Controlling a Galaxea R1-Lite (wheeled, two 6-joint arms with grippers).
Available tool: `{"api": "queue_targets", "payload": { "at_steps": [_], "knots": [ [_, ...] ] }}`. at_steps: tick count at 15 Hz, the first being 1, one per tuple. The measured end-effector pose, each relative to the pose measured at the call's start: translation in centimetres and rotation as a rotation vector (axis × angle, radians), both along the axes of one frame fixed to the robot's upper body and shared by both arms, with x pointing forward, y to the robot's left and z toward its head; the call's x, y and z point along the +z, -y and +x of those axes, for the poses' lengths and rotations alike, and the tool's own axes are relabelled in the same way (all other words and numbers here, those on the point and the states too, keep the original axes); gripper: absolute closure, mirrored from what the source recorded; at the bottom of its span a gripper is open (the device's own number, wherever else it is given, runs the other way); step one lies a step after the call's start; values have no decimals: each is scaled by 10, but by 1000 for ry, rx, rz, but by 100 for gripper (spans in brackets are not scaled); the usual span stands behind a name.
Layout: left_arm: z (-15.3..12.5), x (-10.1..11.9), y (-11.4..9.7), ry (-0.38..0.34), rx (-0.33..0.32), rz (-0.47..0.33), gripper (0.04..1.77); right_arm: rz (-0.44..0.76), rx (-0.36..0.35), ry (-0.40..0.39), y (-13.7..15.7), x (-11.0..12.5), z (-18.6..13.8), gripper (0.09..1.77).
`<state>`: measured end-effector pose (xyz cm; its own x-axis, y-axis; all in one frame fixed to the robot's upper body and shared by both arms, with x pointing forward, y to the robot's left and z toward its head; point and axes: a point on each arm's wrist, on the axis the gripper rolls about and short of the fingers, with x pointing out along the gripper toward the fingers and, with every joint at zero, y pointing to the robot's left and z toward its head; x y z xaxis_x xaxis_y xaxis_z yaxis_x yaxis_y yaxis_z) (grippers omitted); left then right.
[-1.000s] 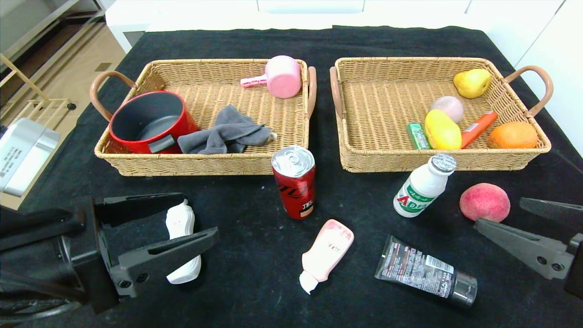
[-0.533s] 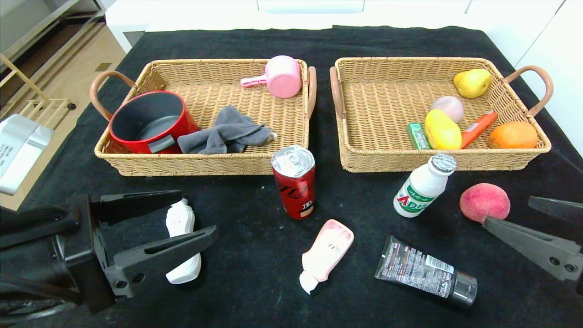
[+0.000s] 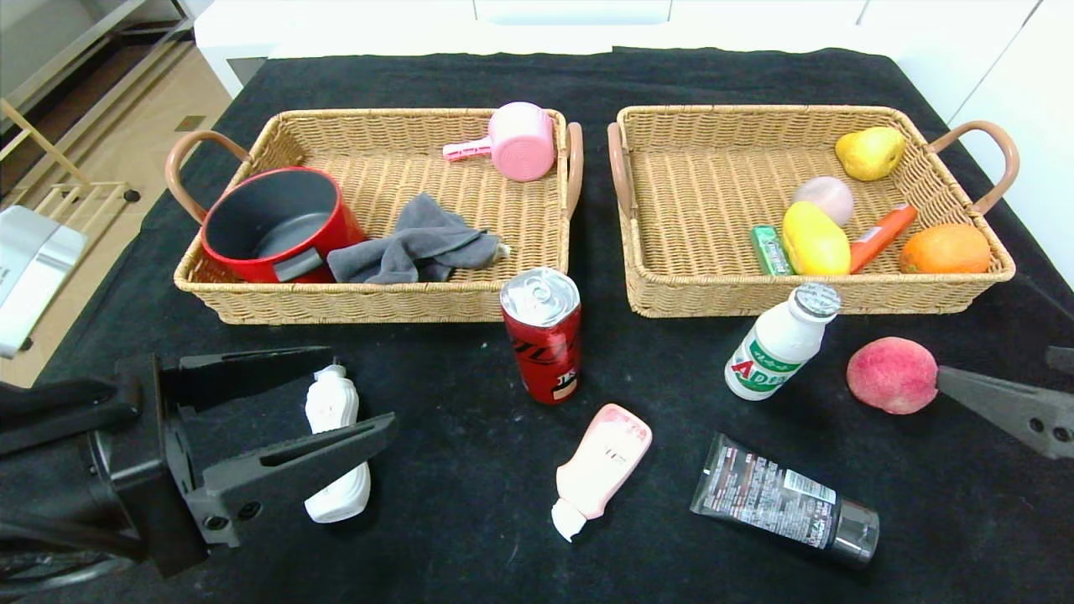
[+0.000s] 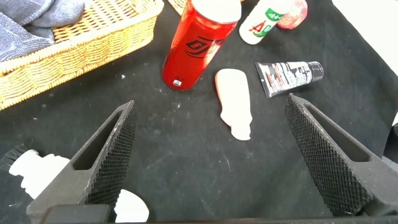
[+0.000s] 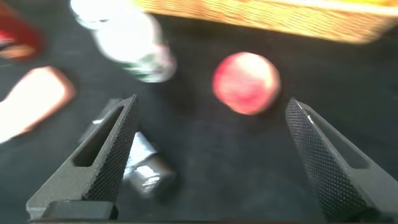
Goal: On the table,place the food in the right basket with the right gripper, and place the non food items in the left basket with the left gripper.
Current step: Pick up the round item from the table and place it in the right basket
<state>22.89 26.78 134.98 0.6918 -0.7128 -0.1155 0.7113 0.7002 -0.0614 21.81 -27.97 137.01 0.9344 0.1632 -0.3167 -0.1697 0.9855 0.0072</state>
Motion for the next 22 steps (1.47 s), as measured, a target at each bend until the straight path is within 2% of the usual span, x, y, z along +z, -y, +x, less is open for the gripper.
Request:
{"api": "queue_targets", "payload": {
  "at_steps": [5,9,17,22],
  "knots": [
    [0,0,0,0,0,0,9,8,-226,-193,8,4,27,15],
    [0,-1,0,-1,0,1,9,75,-302,-251,4,5,54,15],
    [1,-2,0,-4,1,3,9,197,-376,-322,-4,-4,101,15],
    [1,-2,0,-6,4,3,9,231,-371,-375,4,-19,121,15]
  ]
}}
